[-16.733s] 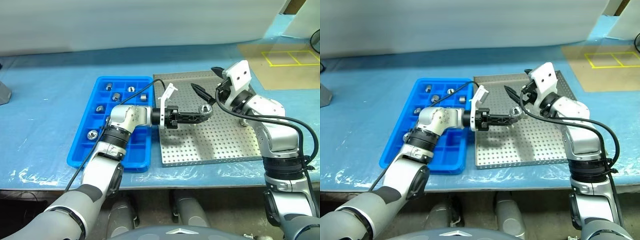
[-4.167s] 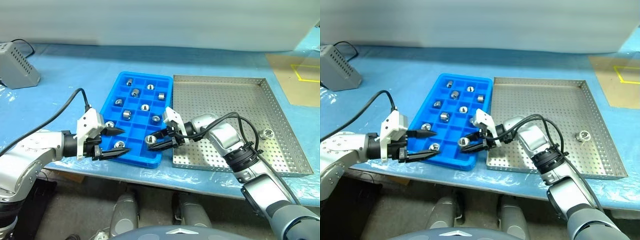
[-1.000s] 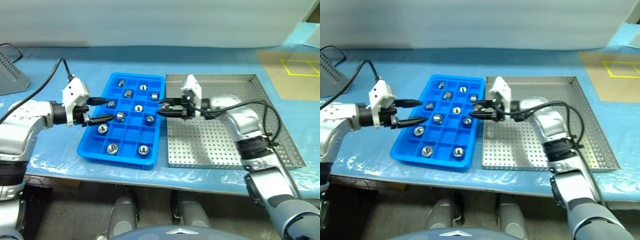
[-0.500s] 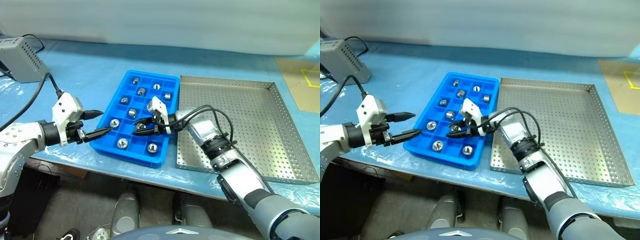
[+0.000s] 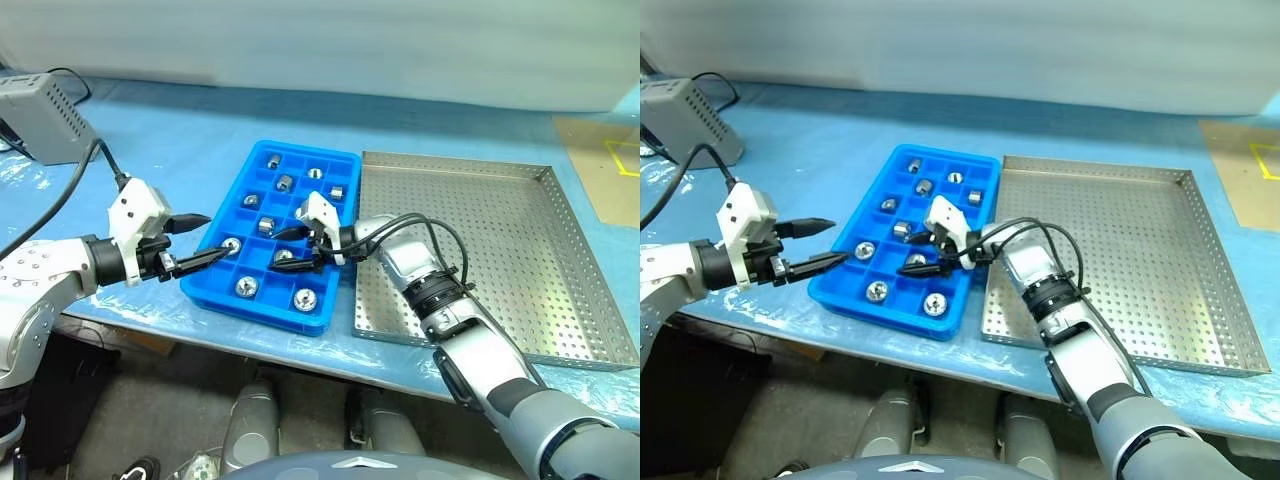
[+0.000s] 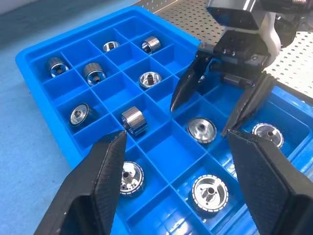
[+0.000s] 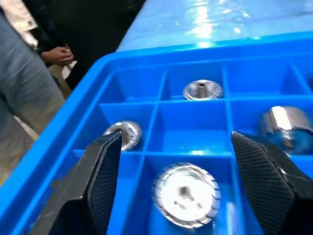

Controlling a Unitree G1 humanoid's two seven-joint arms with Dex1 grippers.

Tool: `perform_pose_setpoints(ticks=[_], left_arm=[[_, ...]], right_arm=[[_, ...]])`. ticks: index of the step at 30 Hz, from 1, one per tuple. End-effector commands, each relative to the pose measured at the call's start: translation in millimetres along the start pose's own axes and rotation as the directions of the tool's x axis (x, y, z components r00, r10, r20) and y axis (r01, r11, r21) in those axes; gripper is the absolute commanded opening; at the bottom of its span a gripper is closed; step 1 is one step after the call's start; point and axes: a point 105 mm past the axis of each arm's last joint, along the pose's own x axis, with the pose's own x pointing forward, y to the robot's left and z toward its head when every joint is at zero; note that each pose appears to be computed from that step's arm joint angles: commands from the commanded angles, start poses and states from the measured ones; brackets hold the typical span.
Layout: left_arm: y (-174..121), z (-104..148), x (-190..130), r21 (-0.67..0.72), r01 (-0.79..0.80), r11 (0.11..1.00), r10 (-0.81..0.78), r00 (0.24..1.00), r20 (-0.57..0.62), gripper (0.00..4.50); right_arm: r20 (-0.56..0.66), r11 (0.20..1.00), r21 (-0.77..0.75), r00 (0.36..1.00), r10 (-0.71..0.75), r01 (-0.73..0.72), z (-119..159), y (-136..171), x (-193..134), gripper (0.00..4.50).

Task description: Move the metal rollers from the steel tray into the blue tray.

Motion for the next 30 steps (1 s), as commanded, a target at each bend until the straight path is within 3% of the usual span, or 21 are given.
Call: perform_pose_setpoints(ticks=[1, 5, 12, 18, 22, 30], left_arm=[[6.4, 10.9, 11.9, 0.025, 0.000, 1.000, -0.001, 0.998, 0.058, 3.48], [11.4, 15.1, 44.9, 0.042, 0.017, 0.999, -0.021, 0.996, 0.092, 3.48], [20.0, 36.4, 107.0, -0.033, 0.034, 0.999, -0.025, 0.971, 0.237, 3.48], [-0.3, 33.2, 130.3, -0.055, 0.151, 0.987, -0.132, 0.957, 0.260, 3.48], [3.2, 28.1, 134.2, -0.053, 0.156, 0.986, -0.139, 0.960, 0.243, 3.48], [7.5, 28.5, 133.6, -0.056, 0.125, 0.991, -0.107, 0.961, 0.254, 3.48]], right_arm=[[0.126, 0.995, -0.046, 0.988, -0.085, 0.092, 40.6, -10.2, -31.7, 3.69], [0.176, 0.962, -0.054, 0.951, -0.253, 0.266, 59.2, -19.2, -88.2, 3.69], [0.147, 0.808, 0.031, 0.797, -0.586, 0.588, 33.3, -27.5, -161.4, 3.69], [0.113, 0.743, 0.081, 0.735, -0.669, 0.664, 12.5, -9.8, -173.4, 3.69], [0.107, 0.718, 0.100, 0.710, -0.696, 0.689, 8.3, -4.9, -177.8, 3.69], [0.111, 0.731, 0.105, 0.722, -0.683, 0.675, 9.5, -8.1, -164.8, 3.69]])
